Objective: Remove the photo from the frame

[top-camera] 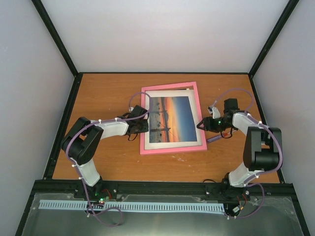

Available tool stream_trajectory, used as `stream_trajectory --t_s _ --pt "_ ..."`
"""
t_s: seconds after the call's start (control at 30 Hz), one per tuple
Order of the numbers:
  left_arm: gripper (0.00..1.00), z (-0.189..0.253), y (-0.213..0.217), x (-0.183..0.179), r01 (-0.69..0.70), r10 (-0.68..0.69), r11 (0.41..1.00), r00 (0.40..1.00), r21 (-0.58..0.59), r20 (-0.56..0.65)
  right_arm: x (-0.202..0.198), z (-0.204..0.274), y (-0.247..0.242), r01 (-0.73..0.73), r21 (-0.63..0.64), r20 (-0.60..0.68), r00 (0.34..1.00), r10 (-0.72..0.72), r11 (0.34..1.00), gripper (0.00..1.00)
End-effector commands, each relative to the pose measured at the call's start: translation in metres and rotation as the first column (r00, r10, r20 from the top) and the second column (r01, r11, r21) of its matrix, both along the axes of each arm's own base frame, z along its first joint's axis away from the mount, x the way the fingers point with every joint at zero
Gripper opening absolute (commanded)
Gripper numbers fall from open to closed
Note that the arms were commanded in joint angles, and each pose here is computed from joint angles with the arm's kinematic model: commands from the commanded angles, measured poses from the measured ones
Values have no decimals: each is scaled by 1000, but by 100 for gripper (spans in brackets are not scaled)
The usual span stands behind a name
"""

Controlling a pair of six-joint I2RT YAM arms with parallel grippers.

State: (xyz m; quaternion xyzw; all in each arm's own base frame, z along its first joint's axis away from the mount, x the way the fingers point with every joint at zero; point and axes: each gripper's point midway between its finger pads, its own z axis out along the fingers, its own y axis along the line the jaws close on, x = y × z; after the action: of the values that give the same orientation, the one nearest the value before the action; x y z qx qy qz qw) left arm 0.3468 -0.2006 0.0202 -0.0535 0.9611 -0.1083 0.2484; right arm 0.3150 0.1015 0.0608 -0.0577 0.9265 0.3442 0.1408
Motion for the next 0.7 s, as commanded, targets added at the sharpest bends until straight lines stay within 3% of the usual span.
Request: stream_trajectory --t_s 0.0,0.33,0.47,0.67 --pt "26 -10 4 -1 6 -6 1000 1000 19 -9 16 23 -14 18 -79 133 991 -7 997 54" --pt "24 -8 4 3 3 -3 1000 1000 12 15 32 73 -36 63 -77 321 946 -35 995 55" --pt "15 10 2 13 -5 4 1000 998 10 62 31 96 -36 46 -94 406 914 -4 995 56" --pt "10 47 2 24 -16 14 1000 991 8 130 29 114 -37 43 -114 470 883 16 993 57"
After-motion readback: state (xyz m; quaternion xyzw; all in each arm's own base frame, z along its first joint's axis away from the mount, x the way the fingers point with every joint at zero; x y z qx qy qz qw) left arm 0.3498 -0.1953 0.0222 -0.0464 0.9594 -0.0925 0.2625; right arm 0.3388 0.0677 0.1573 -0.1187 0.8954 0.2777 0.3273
